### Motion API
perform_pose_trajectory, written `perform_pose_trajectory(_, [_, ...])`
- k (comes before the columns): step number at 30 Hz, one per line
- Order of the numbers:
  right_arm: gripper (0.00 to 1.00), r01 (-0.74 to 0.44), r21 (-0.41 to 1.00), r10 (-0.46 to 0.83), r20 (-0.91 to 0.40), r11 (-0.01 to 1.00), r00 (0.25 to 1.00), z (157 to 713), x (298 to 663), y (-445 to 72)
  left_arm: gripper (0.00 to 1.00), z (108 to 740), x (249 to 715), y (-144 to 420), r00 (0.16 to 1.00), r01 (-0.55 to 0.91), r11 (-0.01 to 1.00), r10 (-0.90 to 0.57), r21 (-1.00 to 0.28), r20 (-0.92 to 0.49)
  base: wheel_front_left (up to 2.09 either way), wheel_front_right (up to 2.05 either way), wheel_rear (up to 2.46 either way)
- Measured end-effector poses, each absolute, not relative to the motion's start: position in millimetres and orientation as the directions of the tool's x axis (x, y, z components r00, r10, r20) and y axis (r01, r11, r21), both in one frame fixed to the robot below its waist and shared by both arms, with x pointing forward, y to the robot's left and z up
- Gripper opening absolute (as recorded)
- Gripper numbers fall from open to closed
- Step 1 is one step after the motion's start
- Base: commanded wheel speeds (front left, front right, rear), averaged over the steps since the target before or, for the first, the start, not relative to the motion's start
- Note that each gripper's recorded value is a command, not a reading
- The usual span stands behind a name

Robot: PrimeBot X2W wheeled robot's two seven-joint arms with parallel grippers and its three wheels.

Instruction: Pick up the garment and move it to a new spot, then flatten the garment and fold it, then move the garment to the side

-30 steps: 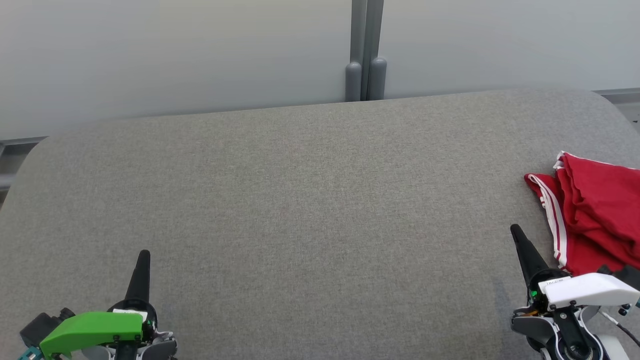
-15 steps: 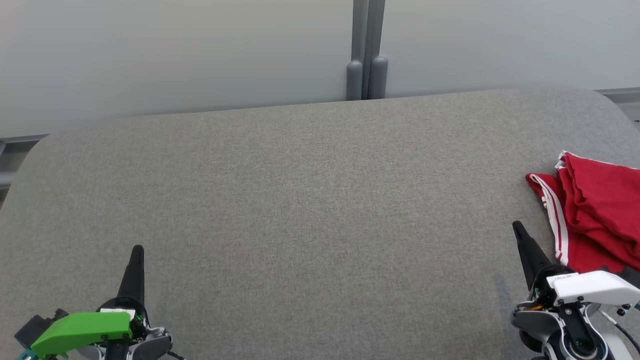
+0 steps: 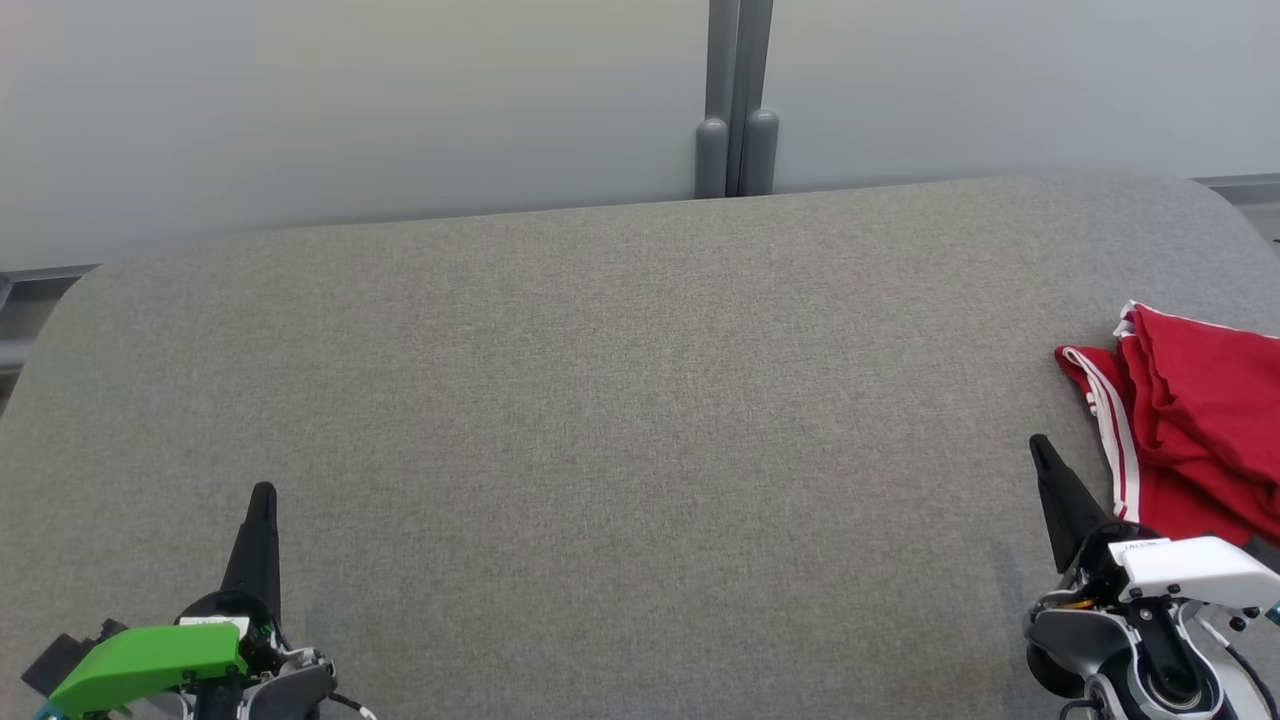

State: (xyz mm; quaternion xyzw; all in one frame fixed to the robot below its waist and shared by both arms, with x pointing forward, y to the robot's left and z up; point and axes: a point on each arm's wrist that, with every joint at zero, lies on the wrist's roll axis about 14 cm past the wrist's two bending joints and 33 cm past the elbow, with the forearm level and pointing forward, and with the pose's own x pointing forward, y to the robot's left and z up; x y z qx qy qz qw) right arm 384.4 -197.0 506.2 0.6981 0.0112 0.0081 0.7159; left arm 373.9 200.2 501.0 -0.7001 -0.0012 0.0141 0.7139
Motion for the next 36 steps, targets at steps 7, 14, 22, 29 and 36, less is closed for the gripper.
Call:
perform_pose_trajectory(7, [0.00,0.006,1.000,0.027,-0.006,-0.003,1.000,505.6,384.9,-197.6,0.00,502.2,373.9,201.8,1.000,-0.009,-0.002,0.027,-1.000,-0.009,0.00,0.00,0.00])
perform_pose_trajectory(14, [0.00,0.006,1.000,0.025,-0.006,-0.005,1.000,505.5,384.9,-198.0,0.00,502.3,374.1,201.8,1.000,-0.008,-0.002,0.028,-1.000,-0.008,0.00,0.00,0.00])
perform_pose_trajectory(22, [0.00,0.006,1.000,0.024,-0.006,-0.006,1.000,505.5,384.9,-198.3,0.00,502.4,374.1,201.9,1.000,-0.008,-0.003,0.028,-1.000,-0.008,0.00,0.00,0.00])
perform_pose_trajectory(29, [0.00,0.006,1.000,0.024,-0.006,-0.006,1.000,505.4,384.8,-198.3,0.00,502.6,374.1,202.0,1.000,-0.007,-0.003,0.029,-1.000,-0.007,0.00,0.00,0.00])
perform_pose_trajectory(36, [0.00,0.006,1.000,0.023,-0.006,-0.006,1.000,505.3,384.8,-198.3,0.00,502.6,374.2,202.1,1.000,-0.007,-0.004,0.029,-1.000,-0.007,0.00,0.00,0.00])
